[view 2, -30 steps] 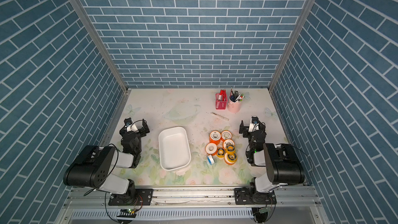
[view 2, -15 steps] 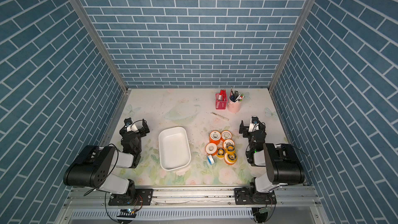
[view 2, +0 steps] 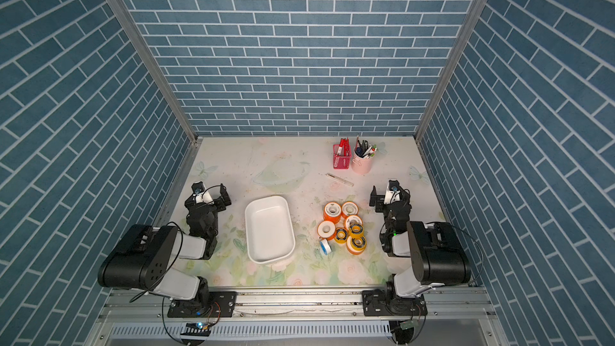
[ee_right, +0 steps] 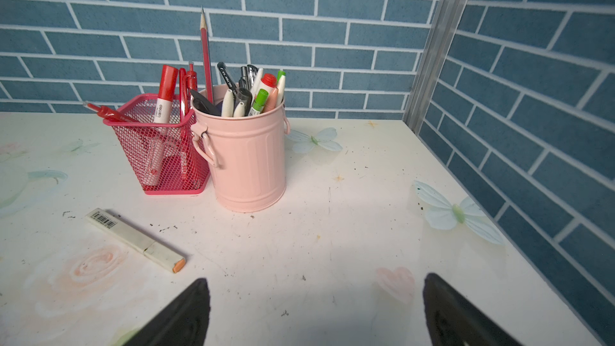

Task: Put the sealing tape into the storage box
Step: Adjust the storage box at the center of the board.

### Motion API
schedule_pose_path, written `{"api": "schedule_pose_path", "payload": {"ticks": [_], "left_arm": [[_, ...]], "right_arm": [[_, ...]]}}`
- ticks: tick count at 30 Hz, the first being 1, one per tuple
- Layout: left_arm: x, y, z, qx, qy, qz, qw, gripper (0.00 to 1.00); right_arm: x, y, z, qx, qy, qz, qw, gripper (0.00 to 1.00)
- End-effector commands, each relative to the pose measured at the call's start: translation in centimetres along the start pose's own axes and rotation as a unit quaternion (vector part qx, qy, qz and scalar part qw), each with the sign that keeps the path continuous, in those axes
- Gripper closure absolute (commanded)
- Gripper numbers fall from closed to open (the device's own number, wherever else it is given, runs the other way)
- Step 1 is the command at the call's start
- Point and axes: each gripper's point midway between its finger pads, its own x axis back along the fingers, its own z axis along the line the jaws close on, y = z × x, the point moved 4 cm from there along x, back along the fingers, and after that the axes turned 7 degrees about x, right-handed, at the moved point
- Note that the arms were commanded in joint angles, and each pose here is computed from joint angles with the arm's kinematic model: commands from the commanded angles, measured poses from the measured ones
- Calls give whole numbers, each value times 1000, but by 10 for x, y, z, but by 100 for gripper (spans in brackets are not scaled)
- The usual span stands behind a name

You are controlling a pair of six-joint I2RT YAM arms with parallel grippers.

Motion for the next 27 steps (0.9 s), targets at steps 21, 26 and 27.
{"api": "schedule_pose_path", "payload": {"ticks": [21, 26, 27], "left_arm": [[34, 101, -66, 169, -93, 252, 948, 0], [70, 82, -63, 165, -135, 289, 933, 0], [76, 79, -61, 160, -138, 292, 933, 0]], "right_arm": [[66, 111, -10, -151, 20, 7, 988, 13], [84, 97, -1, -160, 49, 27, 986, 16], [85, 93, 1, -160, 53, 31, 985, 16]]}}
